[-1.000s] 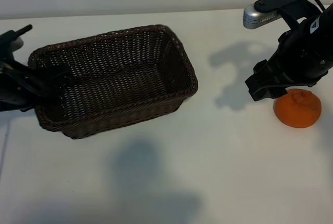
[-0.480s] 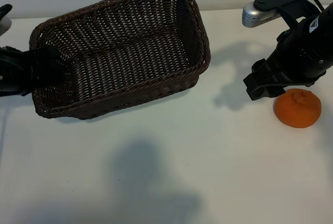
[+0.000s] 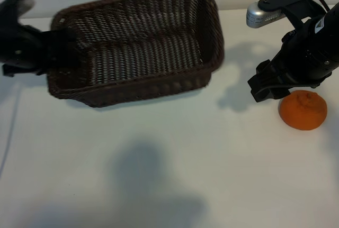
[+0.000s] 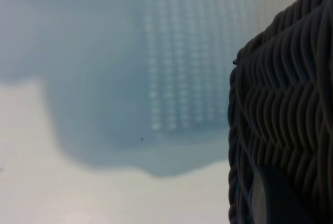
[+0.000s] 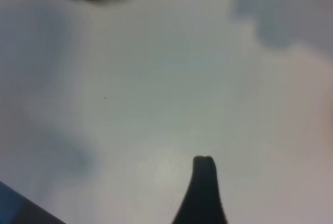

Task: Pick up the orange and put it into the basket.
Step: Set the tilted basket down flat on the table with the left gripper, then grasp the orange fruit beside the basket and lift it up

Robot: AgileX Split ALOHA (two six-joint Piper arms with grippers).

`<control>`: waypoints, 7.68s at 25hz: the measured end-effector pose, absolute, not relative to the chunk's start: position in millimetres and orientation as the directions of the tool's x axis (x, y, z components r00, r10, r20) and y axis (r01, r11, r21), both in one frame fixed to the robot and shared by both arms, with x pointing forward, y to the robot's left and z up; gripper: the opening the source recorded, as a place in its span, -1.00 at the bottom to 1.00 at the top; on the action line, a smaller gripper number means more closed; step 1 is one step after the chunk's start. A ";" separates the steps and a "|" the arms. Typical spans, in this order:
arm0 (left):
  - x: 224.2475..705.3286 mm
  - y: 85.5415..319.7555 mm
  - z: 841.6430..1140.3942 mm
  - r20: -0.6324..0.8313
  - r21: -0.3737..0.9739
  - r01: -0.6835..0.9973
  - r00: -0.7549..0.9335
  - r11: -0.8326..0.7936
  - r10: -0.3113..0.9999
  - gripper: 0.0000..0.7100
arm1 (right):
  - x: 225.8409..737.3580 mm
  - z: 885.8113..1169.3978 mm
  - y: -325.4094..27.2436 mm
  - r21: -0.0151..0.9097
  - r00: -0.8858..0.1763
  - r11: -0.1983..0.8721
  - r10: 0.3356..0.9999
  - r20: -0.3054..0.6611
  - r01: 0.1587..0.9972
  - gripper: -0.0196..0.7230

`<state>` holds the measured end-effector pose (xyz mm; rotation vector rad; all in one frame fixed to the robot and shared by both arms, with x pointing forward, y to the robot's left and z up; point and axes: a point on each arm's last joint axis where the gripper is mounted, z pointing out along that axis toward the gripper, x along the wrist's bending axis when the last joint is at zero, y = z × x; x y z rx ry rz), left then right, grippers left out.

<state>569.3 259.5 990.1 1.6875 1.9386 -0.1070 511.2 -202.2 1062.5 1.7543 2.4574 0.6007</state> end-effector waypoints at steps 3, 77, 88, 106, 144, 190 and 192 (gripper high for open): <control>580.8 238.2 981.4 -0.415 0.263 0.954 -0.025 0.146 0.909 -0.58 | 511.2 1062.5 -202.2 0.347 -0.349 0.275 0.921 0.172 0.897 0.59; 550.0 337.8 1082.2 -0.114 0.327 0.934 -0.114 0.146 0.987 0.67 | 511.7 1062.7 -202.1 0.352 -0.348 0.273 0.922 0.171 0.895 0.59; 493.5 345.6 1149.7 -0.091 0.516 0.846 -0.098 0.131 0.991 0.67 | 511.7 1062.7 -202.1 0.352 -0.348 0.273 0.922 0.171 0.895 0.59; 263.0 308.8 1161.6 0.051 0.846 0.529 -0.196 0.062 0.979 0.67 | 512.4 1062.9 -202.0 0.362 -0.364 0.288 0.917 0.164 0.887 0.59; 239.7 306.3 1052.4 0.048 0.920 0.391 -0.046 -0.026 0.998 0.30 | 515.6 1063.3 -204.2 0.384 -0.340 0.266 0.930 0.138 0.884 0.59; 224.8 300.3 1043.8 0.034 0.826 0.551 0.157 -0.116 0.987 0.29 | 560.0 995.1 -243.7 0.228 -0.060 0.067 0.997 -0.040 0.971 0.59; 225.4 299.9 1041.0 0.029 0.818 0.563 0.161 -0.116 0.987 0.29 | 560.8 995.3 -243.5 0.237 -0.058 0.065 0.998 -0.038 0.969 0.59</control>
